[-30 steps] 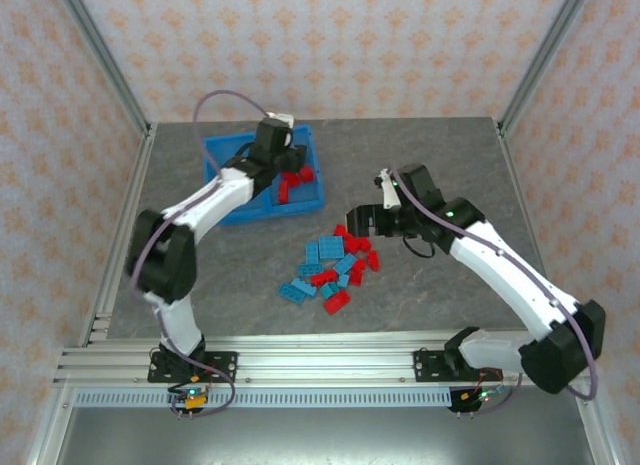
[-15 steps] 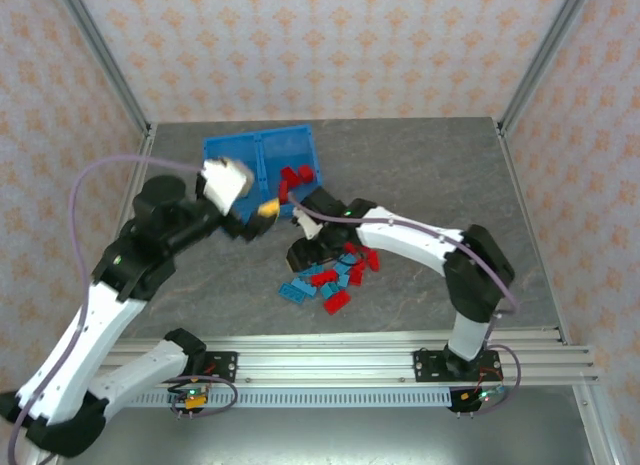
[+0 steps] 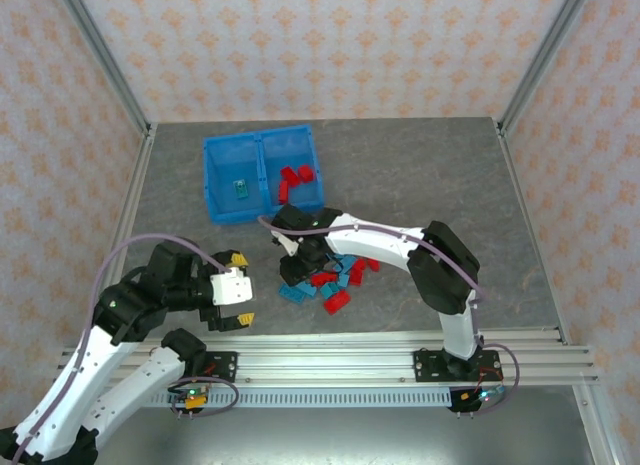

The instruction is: Sort the legos into containers by color

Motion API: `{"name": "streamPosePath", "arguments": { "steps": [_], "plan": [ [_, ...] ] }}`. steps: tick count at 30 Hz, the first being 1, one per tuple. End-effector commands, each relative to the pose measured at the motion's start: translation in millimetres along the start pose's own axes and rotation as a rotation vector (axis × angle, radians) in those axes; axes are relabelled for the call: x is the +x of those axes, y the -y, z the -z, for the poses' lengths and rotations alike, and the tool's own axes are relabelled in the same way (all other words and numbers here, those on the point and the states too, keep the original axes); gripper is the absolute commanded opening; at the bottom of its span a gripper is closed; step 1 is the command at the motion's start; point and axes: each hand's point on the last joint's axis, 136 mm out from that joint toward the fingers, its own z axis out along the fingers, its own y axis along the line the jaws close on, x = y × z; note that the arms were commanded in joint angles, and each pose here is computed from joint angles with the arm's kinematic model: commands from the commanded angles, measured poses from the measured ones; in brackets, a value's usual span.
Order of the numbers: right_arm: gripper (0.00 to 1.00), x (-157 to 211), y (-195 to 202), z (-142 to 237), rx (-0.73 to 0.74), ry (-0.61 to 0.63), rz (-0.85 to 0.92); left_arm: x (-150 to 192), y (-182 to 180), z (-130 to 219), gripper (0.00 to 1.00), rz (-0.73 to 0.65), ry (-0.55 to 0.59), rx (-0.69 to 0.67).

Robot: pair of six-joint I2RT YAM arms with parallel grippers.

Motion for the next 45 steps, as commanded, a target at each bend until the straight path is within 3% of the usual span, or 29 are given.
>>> {"name": "streamPosePath", "arguments": {
  "steps": [1, 15, 22, 27, 36, 45],
  "plan": [
    [0.38, 22.7, 10.5, 1.7, 0.055, -0.061, 0.004, -6.8, 1.6, -7.9, 1.0, -0.048, 0.041, 0.033],
    [0.47, 38.2, 22.1, -21.2, 0.085, -0.132, -0.007, -7.6, -0.6, -15.4, 1.0, -0.046, 0.05, 0.044],
    [0.35, 46.3, 24.7, -25.1, 0.09, -0.161, 0.011, -7.6, -2.3, -19.8, 1.0, -0.039, 0.059, 0.039],
    [0.39, 52.4, 40.7, -16.4, 0.204, -0.191, 0.073, -8.1, -5.6, -23.9, 1.0, -0.047, 0.056, 0.04],
    [0.49, 52.5, 15.5, -13.9, 0.086, -0.2, 0.132, -7.1, -4.8, -29.6, 1.0, -0.049, 0.058, 0.057],
    [0.44, 43.3, 24.4, -22.9, 0.159, -0.194, 0.144, -4.9, -4.3, -31.8, 1.0, -0.05, 0.058, 0.054]
  ]
}}
